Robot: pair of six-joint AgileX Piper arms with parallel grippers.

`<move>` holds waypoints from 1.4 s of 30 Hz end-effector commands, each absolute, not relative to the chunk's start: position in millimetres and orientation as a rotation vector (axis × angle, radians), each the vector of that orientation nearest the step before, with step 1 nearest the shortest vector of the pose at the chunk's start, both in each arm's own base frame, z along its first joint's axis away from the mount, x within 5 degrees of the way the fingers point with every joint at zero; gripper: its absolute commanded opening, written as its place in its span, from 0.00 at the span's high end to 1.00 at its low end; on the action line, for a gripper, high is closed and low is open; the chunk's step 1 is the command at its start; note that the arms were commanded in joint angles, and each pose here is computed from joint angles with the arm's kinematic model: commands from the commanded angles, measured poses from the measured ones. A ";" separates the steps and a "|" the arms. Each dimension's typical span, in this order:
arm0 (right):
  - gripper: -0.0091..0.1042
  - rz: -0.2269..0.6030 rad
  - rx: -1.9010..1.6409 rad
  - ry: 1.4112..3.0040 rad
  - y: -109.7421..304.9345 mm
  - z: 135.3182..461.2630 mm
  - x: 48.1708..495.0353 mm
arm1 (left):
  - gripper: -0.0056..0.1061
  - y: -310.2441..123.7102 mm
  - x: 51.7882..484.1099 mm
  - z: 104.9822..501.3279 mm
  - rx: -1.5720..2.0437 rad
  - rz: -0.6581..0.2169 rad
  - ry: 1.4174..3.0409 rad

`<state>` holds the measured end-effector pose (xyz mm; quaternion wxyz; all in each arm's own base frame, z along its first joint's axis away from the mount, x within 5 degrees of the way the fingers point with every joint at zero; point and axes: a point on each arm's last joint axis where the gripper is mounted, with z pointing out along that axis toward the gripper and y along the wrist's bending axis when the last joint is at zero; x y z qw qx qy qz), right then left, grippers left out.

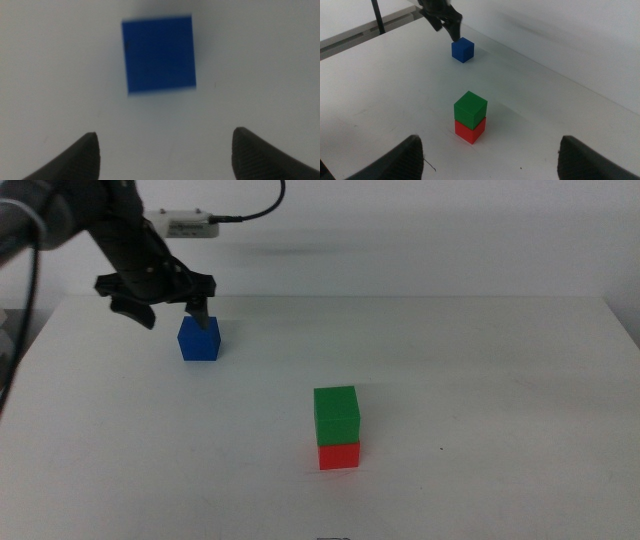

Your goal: Stack red cubes first, then green, then blue cubes in a specific spot.

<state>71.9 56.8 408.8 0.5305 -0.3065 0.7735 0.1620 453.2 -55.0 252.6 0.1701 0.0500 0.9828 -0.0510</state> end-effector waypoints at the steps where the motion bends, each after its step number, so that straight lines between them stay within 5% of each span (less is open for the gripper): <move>1: 0.11 0.383 -0.698 1.760 56.6 421.4 74.0 | 0.17 -59.5 462.0 280.7 0.143 -0.180 2.690; 15: 0.11 0.383 -0.698 1.760 56.6 421.4 74.0 | 0.22 -64.1 509.2 226.8 0.128 -0.184 2.664; 18: 0.11 0.383 -0.698 1.760 56.6 421.4 74.0 | 0.32 -64.8 513.2 223.4 0.113 -0.193 2.637; 24: 0.11 0.383 -0.698 1.760 56.6 421.4 74.0 | 0.68 -64.9 517.8 220.1 -0.085 -0.242 2.611; 29: 0.11 0.383 -0.698 1.760 56.6 421.4 74.0 | 0.87 -62.0 502.0 246.2 -0.051 -0.244 2.668; 36: 0.11 0.383 -0.698 1.760 56.6 421.4 74.0 | 0.88 -59.0 450.0 313.5 0.012 -0.146 2.709; 42: 0.11 0.383 -0.698 1.760 56.6 421.4 74.0 | 0.88 -76.6 358.4 364.0 -0.076 -0.114 2.684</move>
